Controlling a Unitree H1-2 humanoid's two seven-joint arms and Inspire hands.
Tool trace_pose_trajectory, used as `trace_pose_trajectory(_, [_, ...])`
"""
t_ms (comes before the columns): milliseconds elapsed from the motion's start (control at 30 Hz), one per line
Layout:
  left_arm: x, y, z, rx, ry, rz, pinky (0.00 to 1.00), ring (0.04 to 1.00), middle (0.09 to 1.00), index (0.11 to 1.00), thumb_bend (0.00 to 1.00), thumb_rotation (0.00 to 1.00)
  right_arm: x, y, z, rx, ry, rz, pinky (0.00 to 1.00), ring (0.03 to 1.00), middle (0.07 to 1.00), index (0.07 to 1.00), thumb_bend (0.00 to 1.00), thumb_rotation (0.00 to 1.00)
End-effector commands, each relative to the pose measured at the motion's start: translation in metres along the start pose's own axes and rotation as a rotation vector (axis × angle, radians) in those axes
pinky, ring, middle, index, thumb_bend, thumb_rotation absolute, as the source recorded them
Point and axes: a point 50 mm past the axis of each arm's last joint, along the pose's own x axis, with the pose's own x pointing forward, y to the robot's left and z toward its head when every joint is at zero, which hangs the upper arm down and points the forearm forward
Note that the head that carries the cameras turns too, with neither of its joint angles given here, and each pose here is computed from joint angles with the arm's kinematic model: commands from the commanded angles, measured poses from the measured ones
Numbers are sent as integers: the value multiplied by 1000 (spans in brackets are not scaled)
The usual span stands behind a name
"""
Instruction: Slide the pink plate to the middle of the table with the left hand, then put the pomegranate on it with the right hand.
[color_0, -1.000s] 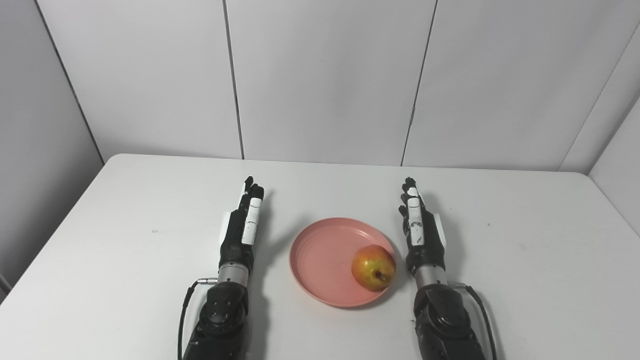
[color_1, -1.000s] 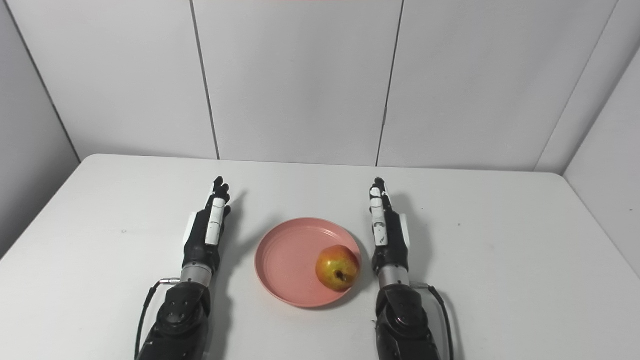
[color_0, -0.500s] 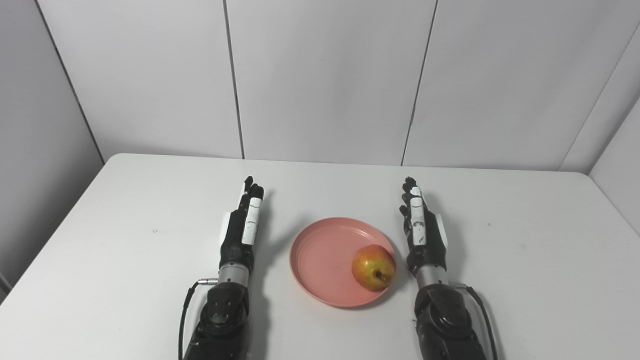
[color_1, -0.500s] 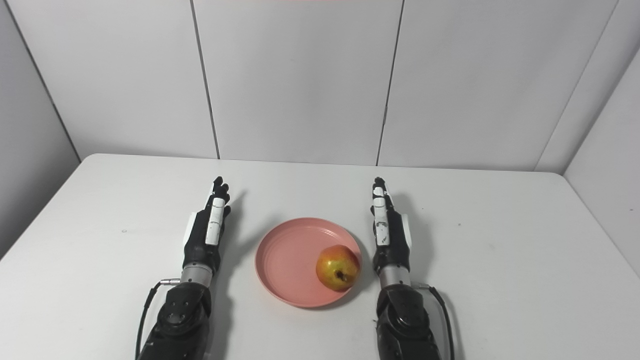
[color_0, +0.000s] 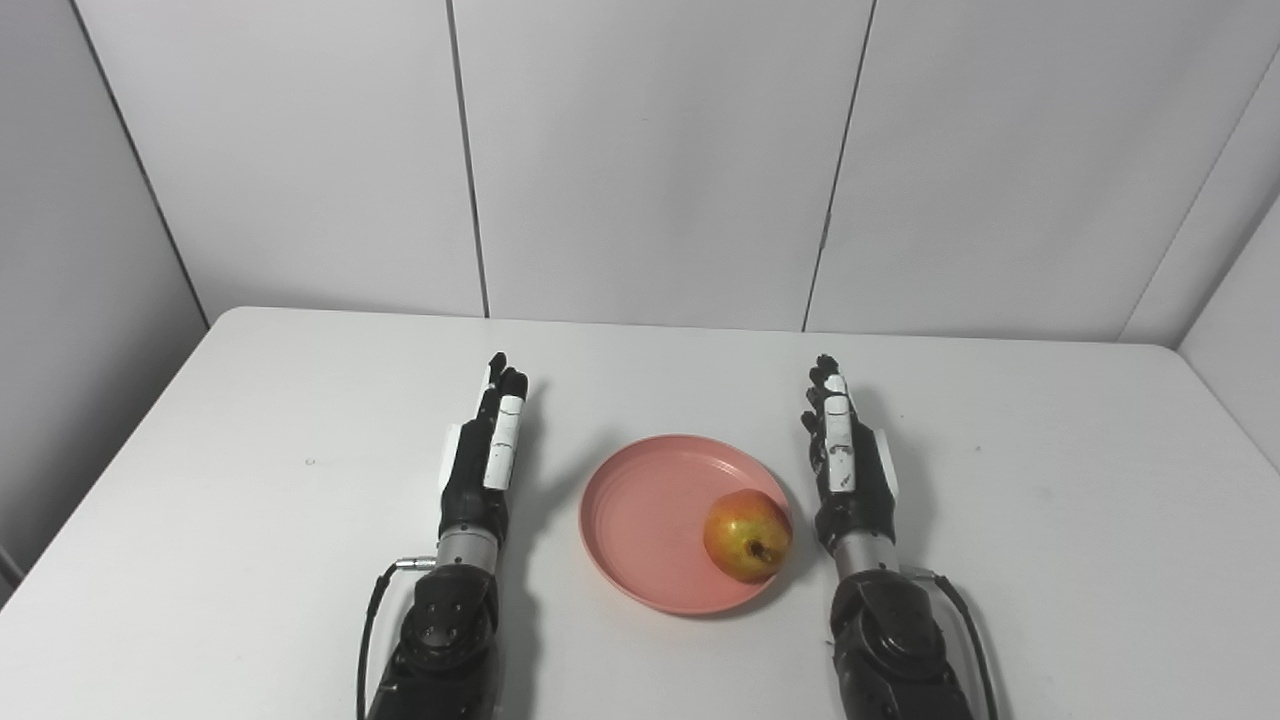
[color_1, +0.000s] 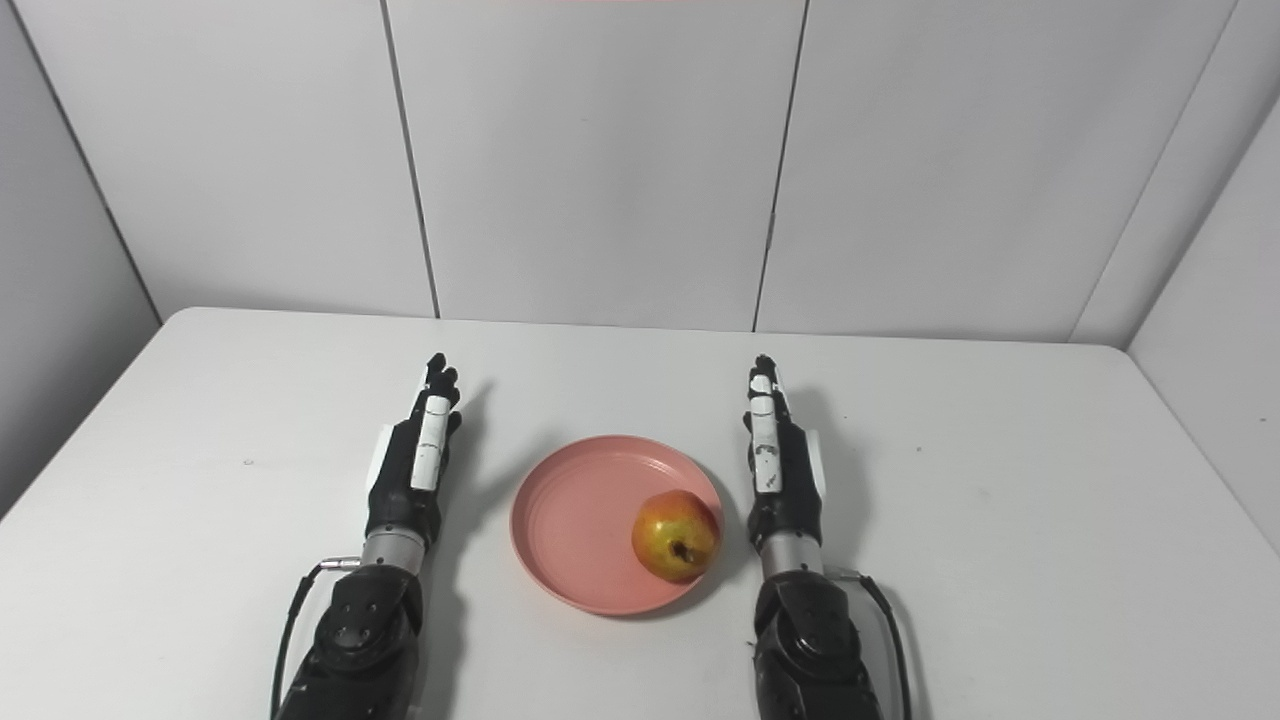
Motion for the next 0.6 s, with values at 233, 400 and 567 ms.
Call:
trace_pose_trajectory(233, [-2,-2,-3,-10,5,-3,1000,1000,1000,1000,893,993,-18,-13,-26,-10,81,-19,1000,1000,972,960,814,1000])
trace_pose_trajectory(400, [-1,-3,-3,-8,0,-6,1000,1000,1000,1000,892,991,-18,-14,-27,-17,75,-13,1000,1000,977,967,800,1000])
trace_pose_trajectory(567, [-1,-3,-2,-7,5,-2,1000,1000,1000,1000,896,992,-18,-15,-26,-22,76,-14,1000,1000,975,969,803,1000])
